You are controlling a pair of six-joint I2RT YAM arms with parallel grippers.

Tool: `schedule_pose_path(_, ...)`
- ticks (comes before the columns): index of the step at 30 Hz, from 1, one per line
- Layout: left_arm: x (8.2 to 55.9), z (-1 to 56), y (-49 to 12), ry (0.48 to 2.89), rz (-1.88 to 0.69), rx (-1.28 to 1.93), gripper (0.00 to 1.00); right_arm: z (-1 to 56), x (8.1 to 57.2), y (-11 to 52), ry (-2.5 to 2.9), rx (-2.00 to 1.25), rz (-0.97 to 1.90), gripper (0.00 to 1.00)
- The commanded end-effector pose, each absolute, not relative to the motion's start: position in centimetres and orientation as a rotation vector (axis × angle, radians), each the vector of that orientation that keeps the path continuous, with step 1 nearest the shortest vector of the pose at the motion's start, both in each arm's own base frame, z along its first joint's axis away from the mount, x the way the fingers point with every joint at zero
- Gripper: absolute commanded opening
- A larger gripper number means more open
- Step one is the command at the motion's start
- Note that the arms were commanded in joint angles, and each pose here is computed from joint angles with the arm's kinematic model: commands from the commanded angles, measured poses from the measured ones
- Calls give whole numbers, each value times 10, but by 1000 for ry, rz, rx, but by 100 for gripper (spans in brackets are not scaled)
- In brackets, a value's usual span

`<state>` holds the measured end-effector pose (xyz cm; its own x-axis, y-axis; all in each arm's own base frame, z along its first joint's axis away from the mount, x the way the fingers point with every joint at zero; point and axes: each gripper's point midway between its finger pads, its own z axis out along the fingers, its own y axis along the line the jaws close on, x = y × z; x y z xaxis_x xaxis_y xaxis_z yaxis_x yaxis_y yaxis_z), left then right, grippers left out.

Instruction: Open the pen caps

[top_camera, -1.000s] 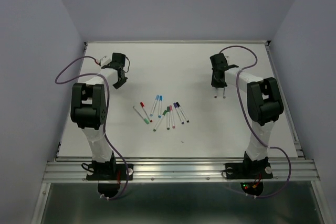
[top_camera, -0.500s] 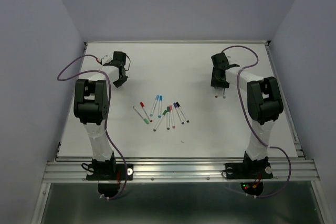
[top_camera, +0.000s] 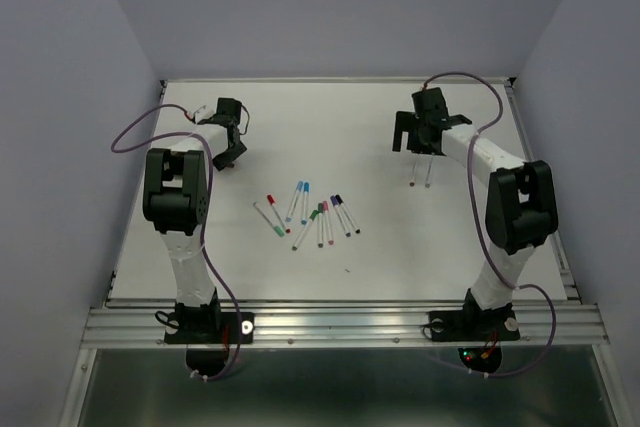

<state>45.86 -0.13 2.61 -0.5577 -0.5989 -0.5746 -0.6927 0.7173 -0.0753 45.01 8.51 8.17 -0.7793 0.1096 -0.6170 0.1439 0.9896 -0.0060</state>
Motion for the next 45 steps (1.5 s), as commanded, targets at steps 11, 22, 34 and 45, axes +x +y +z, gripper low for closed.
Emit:
schedule_pose_path(11, 453, 84, -2, 2257, 116, -956, 71, 146, 401, 140, 2334, -122, 249, 100)
schedule_pose_path(22, 414, 175, -25, 2134, -108, -824, 99, 110, 332, 211, 2416, -454, 235, 100)
schedule_pose_path(34, 359, 204, -36, 2046, -237, -761, 99, 67, 306, 244, 2478, -650, 138, 100)
schedule_pose_path(45, 353, 199, -34, 2053, -226, -760, 99, 43, 307, 245, 2521, -655, 84, 100)
